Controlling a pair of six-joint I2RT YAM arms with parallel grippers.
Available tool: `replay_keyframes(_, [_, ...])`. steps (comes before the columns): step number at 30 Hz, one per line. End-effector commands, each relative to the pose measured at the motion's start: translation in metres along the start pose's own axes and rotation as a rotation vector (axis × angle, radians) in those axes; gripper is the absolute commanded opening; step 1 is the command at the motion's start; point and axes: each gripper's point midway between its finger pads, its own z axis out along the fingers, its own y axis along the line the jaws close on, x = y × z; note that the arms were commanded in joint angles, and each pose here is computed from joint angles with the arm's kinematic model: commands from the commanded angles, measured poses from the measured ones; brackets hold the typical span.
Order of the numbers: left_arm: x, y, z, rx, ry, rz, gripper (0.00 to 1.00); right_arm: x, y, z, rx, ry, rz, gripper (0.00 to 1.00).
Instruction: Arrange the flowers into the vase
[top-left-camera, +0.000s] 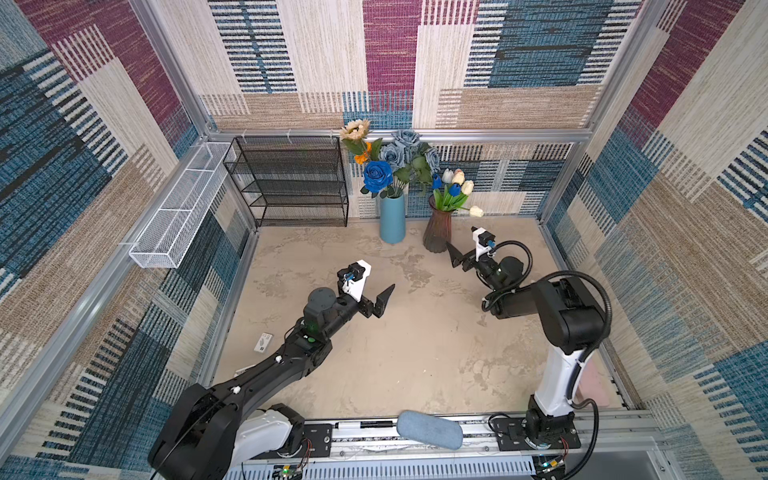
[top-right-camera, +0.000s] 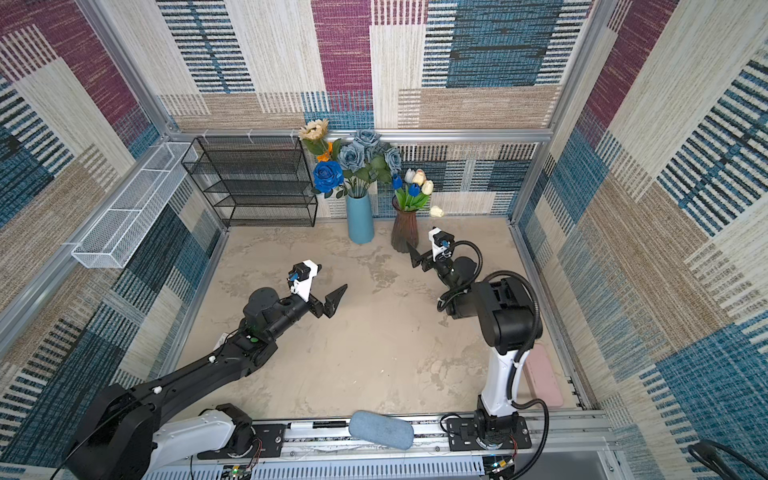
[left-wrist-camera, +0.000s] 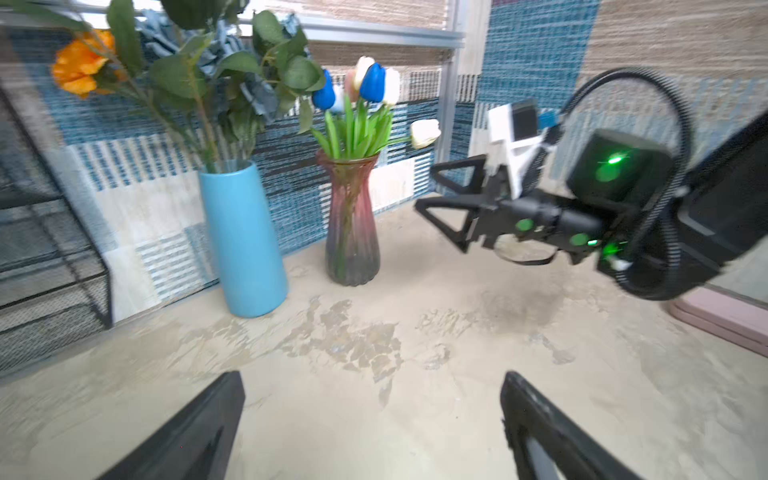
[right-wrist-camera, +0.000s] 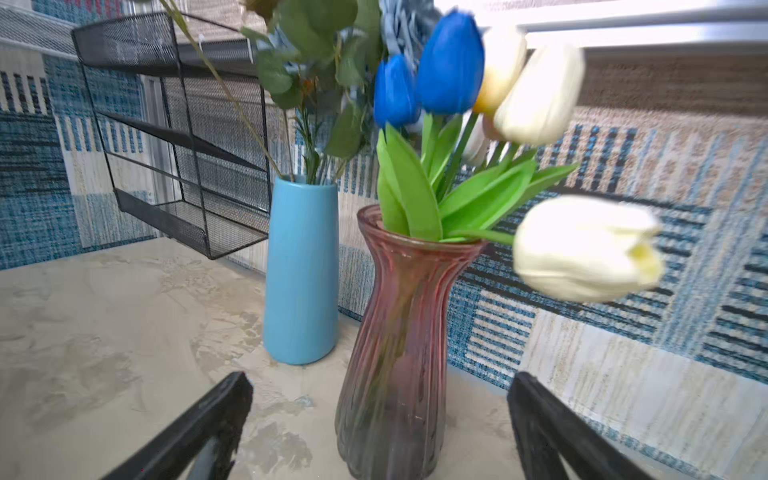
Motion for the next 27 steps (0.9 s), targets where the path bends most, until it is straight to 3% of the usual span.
replay_keyframes(1, [-0.009,0.050,-0.020,-0.307,-0.090,0.019,0.99,-0.041,0.010,-0.024,0.035,-0.070,0.005,1.00])
replay_keyframes(4, [0.006,0.081,-0.038,-0.511,-0.044,0.074,0.99,-0.056,0.020,-0.047,0.139,-0.012,0.008,1.00])
replay_keyframes(8, [0.031,0.131,-0.070,-0.837,0.151,0.118,0.99,-0.060,0.018,-0.089,0.296,0.066,0.013,1.00])
replay_keyframes(10, [0.040,0.145,-0.082,-0.899,0.192,0.115,0.99,-0.054,0.006,-0.115,0.398,0.099,0.052,1.00])
replay_keyframes(13, [0.066,0.160,-0.096,-0.931,0.264,0.075,0.99,-0.041,-0.018,-0.157,0.592,0.132,0.055,1.00])
replay_keyframes(17, [0.098,0.183,-0.112,-0.976,0.327,-0.062,0.99,-0.033,-0.024,-0.183,0.655,0.120,-0.026,1.00])
replay_keyframes(22, [0.115,0.197,-0.109,-0.968,0.244,-0.024,0.99,0.009,-0.042,-0.183,0.695,0.227,-0.058,1.00])
replay_keyframes(25, [0.120,0.195,-0.095,-0.873,0.288,0.010,0.99,0.015,-0.049,-0.168,0.654,0.206,-0.050,0.99])
replay_keyframes(27, [0.125,0.198,-0.095,-0.858,0.267,0.019,0.99,0.026,-0.055,-0.156,0.634,0.260,-0.030,1.00])
